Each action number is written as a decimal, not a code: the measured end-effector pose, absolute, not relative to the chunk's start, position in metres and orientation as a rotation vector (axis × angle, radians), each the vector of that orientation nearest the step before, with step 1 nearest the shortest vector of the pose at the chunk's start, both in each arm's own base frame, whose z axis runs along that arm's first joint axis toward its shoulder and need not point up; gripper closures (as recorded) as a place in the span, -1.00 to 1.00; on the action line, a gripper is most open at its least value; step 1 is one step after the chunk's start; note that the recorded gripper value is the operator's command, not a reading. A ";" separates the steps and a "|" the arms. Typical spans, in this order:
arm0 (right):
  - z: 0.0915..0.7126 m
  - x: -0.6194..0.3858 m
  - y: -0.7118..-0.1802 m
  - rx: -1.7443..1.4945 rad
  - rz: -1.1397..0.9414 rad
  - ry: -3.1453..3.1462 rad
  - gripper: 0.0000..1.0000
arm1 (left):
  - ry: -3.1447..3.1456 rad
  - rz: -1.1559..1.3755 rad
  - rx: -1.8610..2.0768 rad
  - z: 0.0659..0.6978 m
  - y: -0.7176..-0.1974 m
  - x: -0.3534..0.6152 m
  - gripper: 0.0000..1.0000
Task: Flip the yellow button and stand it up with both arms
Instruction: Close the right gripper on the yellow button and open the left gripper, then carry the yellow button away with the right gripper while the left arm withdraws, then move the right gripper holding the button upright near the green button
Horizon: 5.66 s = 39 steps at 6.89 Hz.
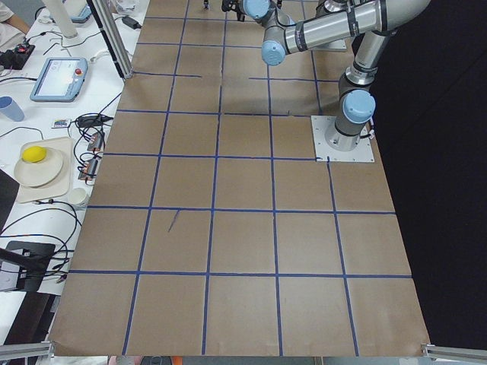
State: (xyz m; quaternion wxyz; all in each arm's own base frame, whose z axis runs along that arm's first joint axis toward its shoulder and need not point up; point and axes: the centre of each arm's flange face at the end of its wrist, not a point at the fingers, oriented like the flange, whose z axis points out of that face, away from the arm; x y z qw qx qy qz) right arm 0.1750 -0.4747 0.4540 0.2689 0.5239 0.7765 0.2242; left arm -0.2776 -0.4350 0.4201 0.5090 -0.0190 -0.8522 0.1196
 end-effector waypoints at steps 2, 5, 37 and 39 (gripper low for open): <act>0.454 0.175 -0.475 1.412 0.603 2.095 0.40 | -2.054 0.284 -0.038 0.420 -0.435 -0.278 0.70; 0.454 0.175 -0.475 1.412 0.602 2.096 0.41 | -2.054 0.280 -0.031 0.420 -0.435 -0.277 -0.89; 0.258 -0.222 -0.407 -0.021 -1.570 2.808 1.00 | -3.148 0.154 -0.097 0.544 -0.514 -0.137 -0.99; 0.243 -0.224 -0.393 0.027 -1.548 2.785 1.00 | -3.149 0.156 -0.098 0.544 -0.514 -0.138 -0.99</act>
